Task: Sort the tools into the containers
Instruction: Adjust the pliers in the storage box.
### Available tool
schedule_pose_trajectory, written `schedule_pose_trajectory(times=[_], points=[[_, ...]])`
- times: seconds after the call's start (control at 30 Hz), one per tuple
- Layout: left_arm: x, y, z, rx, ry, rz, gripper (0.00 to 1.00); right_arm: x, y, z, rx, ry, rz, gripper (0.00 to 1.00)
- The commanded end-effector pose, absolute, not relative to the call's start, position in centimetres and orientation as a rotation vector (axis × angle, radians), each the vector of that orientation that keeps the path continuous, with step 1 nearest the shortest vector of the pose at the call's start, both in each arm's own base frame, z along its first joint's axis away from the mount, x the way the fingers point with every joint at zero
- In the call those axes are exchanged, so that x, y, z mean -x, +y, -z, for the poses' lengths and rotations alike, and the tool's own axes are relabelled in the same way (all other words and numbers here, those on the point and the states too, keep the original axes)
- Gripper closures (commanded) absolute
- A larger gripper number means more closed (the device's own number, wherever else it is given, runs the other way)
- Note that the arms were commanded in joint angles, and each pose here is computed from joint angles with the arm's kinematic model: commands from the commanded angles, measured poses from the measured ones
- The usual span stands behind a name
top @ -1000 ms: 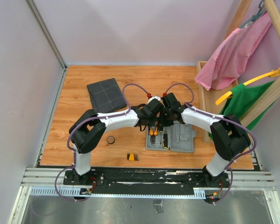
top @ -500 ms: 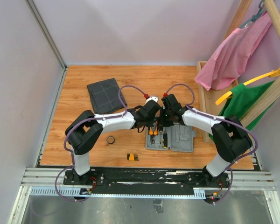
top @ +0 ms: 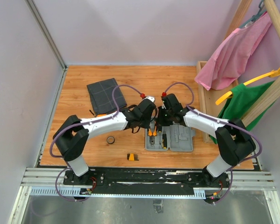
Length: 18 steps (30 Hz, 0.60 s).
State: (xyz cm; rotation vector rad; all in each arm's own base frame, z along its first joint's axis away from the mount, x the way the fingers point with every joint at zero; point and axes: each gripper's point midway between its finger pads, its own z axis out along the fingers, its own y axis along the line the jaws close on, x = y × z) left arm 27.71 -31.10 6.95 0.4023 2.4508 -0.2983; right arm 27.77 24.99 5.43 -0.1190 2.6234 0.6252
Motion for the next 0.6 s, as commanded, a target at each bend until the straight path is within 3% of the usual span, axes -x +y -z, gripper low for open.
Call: schedule_pose_trajectory(times=[0.0, 0.2, 0.4, 0.57], points=[[-28.4, -31.0, -11.0, -0.370, 2.354, 0.338, 0.89, -27.9, 25.4, -8.0, 0.171, 2.539, -0.662, 0.91], [-28.0, -28.7, -10.8, -0.316, 2.355, 0.301, 0.85, -27.4, 25.0, -8.0, 0.179, 2.544, -0.653, 0.86], [-28.2, -24.7, -11.1, -0.167, 2.346, 0.288, 0.85, -26.6, 25.1, -7.5, 0.148, 2.568, -0.573, 0.73], [-29.2, -19.8, -13.5, 0.033, 2.270, 0.306, 0.73, -26.0, 25.7, -6.8, 0.172, 2.605, -0.428, 0.67]])
